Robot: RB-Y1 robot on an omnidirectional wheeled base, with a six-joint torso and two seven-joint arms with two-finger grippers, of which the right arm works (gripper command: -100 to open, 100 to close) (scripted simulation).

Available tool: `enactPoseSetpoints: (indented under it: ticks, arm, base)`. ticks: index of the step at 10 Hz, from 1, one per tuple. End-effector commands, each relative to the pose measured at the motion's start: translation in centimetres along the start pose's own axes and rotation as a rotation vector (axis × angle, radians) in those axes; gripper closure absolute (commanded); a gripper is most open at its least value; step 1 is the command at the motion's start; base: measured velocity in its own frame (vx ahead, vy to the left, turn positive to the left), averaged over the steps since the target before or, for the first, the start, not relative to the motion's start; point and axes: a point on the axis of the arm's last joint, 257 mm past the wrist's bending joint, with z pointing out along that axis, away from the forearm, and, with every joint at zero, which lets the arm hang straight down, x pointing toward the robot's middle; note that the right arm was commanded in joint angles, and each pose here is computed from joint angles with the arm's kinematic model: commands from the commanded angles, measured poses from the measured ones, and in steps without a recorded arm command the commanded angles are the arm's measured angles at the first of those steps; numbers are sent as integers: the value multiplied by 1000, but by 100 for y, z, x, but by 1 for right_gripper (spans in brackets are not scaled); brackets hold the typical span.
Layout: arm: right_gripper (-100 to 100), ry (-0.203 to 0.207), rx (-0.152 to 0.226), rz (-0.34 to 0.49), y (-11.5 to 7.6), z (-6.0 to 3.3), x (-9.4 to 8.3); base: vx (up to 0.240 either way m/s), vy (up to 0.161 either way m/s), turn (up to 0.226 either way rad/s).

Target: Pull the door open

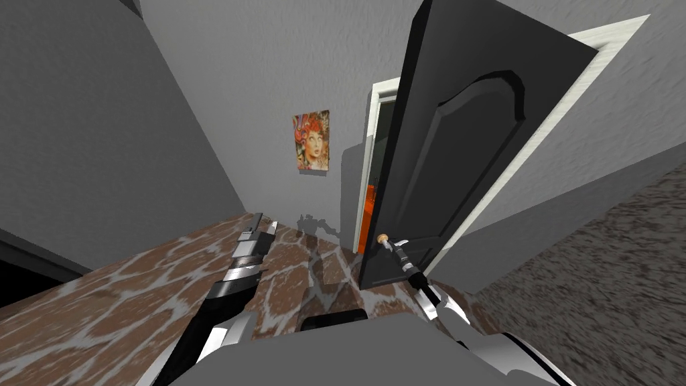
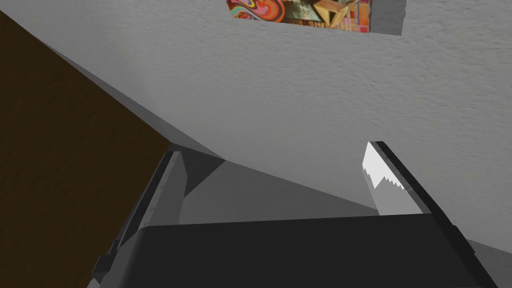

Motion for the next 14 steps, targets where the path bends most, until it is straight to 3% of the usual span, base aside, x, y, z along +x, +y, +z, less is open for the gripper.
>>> enactPoseSetpoints:
  ticks: [1, 2, 4, 7, 8, 9, 10, 14]
  arm:
    - [100, 15, -1, -2, -9, -84, -23]
    - [100, 15, -1, -2, -9, -84, -23]
    - [100, 43, -4, -4, 2, -208, -42]
    - [100, 67, -6, -4, 11, -313, -53]
    - [100, 66, -6, 0, 0, -282, -13]
    - [100, 74, -4, 2, -21, -384, -31]
    - [100, 75, -4, 1, -21, -410, -42]
    - [100, 89, -8, -3, -13, -657, -143]
  base:
    - [-143, -44, 72]
    - [-88, -33, 12]
    - [-116, -72, 109]
    - [-161, -71, 79]
    - [-57, -27, 15]
    - [-130, -61, 174]
    - [-170, -128, 173]
    - [-207, -100, 202]
